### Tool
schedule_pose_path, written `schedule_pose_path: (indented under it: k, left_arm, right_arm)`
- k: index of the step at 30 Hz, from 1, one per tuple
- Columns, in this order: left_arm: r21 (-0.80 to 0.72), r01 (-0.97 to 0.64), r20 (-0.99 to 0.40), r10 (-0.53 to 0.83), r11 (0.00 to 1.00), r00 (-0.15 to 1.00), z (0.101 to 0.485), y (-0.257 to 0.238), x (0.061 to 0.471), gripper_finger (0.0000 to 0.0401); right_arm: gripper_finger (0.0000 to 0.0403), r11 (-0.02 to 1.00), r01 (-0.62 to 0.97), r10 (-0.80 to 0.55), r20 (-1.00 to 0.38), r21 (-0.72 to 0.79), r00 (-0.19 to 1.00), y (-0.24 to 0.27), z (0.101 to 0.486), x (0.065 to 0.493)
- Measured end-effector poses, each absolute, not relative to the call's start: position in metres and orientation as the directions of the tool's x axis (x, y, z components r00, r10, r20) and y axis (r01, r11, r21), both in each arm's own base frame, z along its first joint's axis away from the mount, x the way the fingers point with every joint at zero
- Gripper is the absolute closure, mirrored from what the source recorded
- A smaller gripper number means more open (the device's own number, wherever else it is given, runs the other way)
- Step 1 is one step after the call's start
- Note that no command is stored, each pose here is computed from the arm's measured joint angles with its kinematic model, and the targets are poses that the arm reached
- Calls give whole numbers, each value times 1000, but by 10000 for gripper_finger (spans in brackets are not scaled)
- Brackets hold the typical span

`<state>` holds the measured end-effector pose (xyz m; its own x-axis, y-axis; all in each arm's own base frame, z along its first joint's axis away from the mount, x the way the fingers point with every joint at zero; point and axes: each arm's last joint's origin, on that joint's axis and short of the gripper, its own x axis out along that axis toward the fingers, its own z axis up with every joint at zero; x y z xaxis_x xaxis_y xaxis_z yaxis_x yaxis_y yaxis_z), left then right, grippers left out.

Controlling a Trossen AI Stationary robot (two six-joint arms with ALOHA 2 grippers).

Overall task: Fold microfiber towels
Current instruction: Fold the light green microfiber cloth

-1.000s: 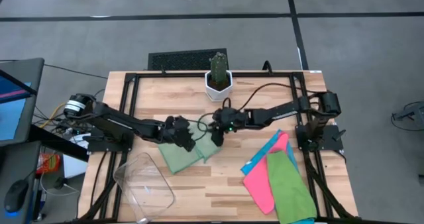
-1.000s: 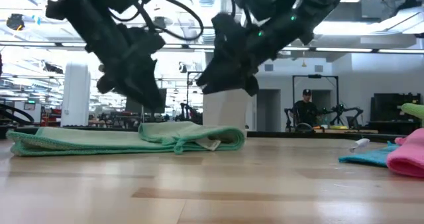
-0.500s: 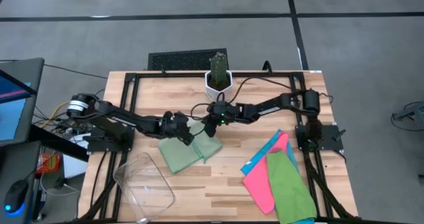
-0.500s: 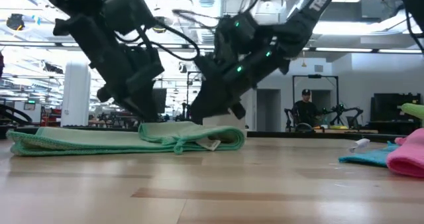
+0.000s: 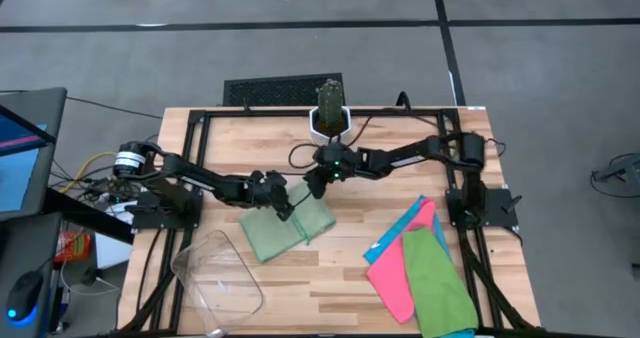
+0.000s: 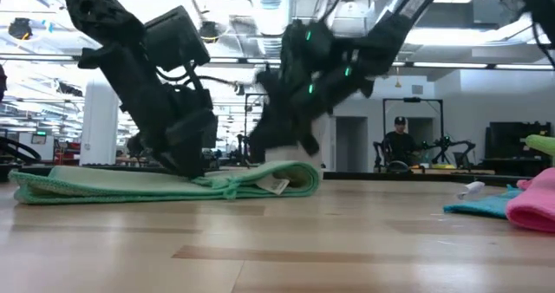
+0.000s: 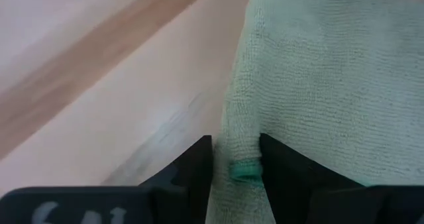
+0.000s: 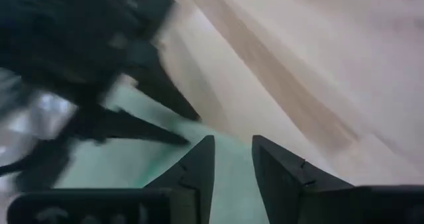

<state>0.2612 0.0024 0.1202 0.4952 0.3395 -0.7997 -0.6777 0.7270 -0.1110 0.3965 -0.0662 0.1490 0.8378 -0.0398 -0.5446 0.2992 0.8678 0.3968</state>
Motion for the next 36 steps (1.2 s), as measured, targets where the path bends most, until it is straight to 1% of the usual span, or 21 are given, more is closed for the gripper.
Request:
schedule_pose_path:
  k: [2,5,9,14,19,23,27,29,30,33,36]
  left_arm:
    - [-135,-672,-785,335,728,521,128,1,260,287]
    - [-167,-670,-754,345,723,560,141,2,258,287]
    - [-222,-674,-700,366,704,613,157,2,257,287]
    - [-260,-650,-650,368,714,664,164,-1,261,287]
    - [-306,-576,-628,294,758,721,153,-5,275,287]
    - [-273,-586,-684,274,763,676,129,-5,280,287]
    - [-234,-607,-729,276,759,626,110,-5,282,287]
    - [-240,-612,-735,271,753,622,108,-5,282,287]
    - [-245,-612,-735,268,752,623,108,-6,283,287]
    - [-244,-612,-734,269,753,624,108,-6,282,287]
    - [-246,-610,-734,266,753,625,109,-6,282,287]
  right_arm:
    - [276,887,264,-34,-517,378,855,-58,162,393]
    - [276,911,241,-23,-543,335,840,-40,167,383]
    - [276,926,222,-12,-564,305,826,-12,154,367]
    - [276,924,221,-11,-558,310,830,14,128,357]
    - [276,915,239,-6,-583,325,813,20,98,360]
    - [276,898,259,-5,-580,356,815,20,85,364]
    - [276,894,263,-5,-579,362,815,19,89,364]
    - [276,901,245,0,-564,359,825,19,101,361]
    - [276,908,220,6,-536,356,844,21,111,362]
    - [276,937,140,23,-456,321,890,32,138,361]
    - [276,961,112,13,-447,253,895,48,141,358]
